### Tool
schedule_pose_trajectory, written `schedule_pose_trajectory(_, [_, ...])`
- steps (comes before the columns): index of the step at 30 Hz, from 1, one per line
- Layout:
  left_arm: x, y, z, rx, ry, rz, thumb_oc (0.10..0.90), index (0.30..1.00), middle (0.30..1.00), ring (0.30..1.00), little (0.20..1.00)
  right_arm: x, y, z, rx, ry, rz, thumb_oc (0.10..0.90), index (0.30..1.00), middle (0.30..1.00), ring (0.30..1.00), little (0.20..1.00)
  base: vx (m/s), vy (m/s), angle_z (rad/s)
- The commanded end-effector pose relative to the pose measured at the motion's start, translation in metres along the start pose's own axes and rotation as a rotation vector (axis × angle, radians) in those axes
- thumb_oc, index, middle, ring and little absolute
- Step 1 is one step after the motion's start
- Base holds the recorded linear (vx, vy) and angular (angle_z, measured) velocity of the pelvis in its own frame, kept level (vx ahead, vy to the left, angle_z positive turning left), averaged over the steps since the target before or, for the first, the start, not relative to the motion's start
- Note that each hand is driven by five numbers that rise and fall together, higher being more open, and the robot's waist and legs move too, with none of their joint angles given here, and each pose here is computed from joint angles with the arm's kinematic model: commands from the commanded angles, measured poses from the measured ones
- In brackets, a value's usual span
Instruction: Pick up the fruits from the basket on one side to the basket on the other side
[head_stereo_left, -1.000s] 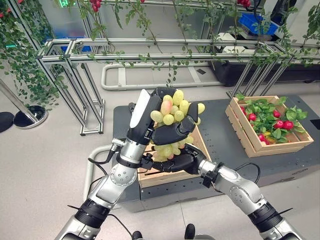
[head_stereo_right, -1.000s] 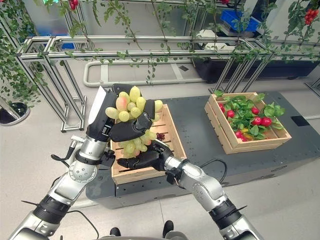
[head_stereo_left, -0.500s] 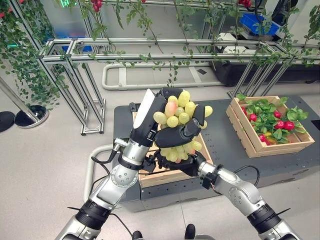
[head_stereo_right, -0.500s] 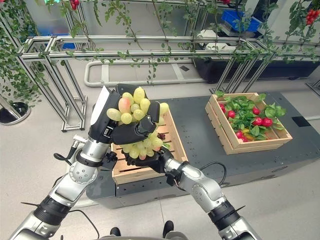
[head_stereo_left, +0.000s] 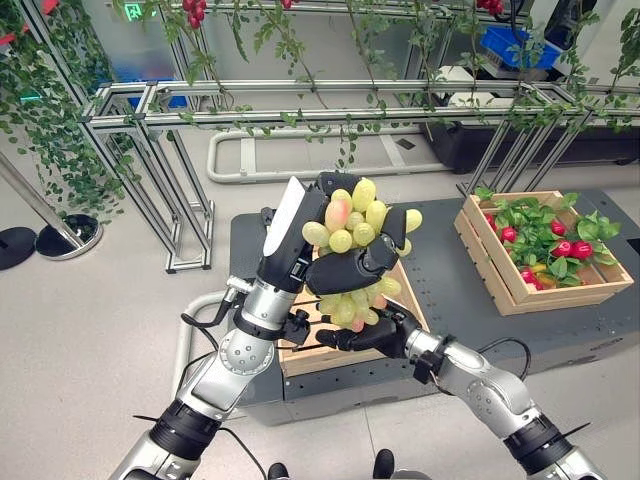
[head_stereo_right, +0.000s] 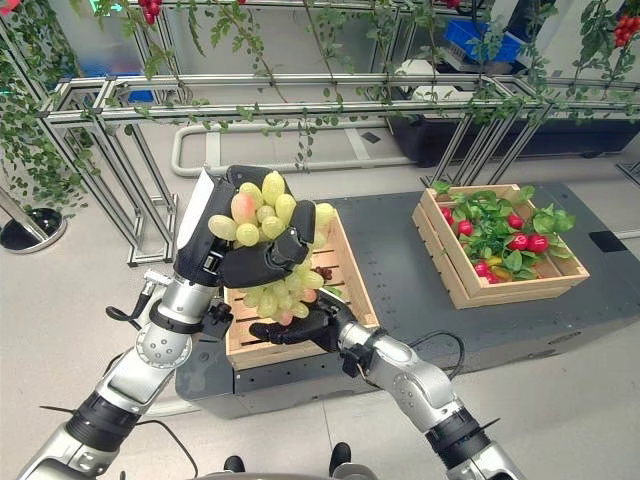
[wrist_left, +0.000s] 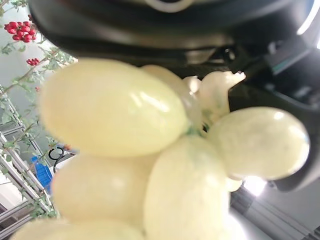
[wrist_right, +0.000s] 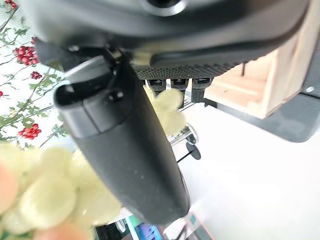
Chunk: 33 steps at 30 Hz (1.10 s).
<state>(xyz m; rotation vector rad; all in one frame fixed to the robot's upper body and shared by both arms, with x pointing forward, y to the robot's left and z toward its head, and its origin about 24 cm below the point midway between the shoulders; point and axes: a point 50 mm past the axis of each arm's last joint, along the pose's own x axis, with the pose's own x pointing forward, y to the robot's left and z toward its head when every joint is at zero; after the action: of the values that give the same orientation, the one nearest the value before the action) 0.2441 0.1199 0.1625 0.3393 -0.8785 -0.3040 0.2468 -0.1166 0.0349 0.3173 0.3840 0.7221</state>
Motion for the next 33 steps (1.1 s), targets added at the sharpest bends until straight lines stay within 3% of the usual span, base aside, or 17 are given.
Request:
schedule_pose_trajectory(1, [0.021, 0.021, 0.033, -0.003, -0.25, 0.164, 0.4, 0.3, 0.3, 0.3, 0.3, -0.011, 0.005, 0.052, -0.095, -0.221, 0.105, 0.8, 0.9, 0.9, 0.9, 0.9, 0.0, 0.0, 0.0])
schedule_pose_trajectory(11, [0.024, 0.032, 0.031, 0.063, -0.243, 0.225, 0.4, 0.3, 0.3, 0.3, 0.3, -0.028, -0.007, 0.067, -0.115, -0.316, 0.056, 0.8, 0.9, 0.9, 0.9, 0.9, 0.0, 0.0, 0.0])
schedule_pose_trajectory(33, [0.03, 0.021, 0.029, 0.012, -0.215, 0.202, 0.4, 0.3, 0.3, 0.3, 0.3, -0.016, 0.03, 0.108, -0.088, -0.577, 0.151, 0.8, 0.9, 0.9, 0.9, 0.9, 0.0, 0.0, 0.0])
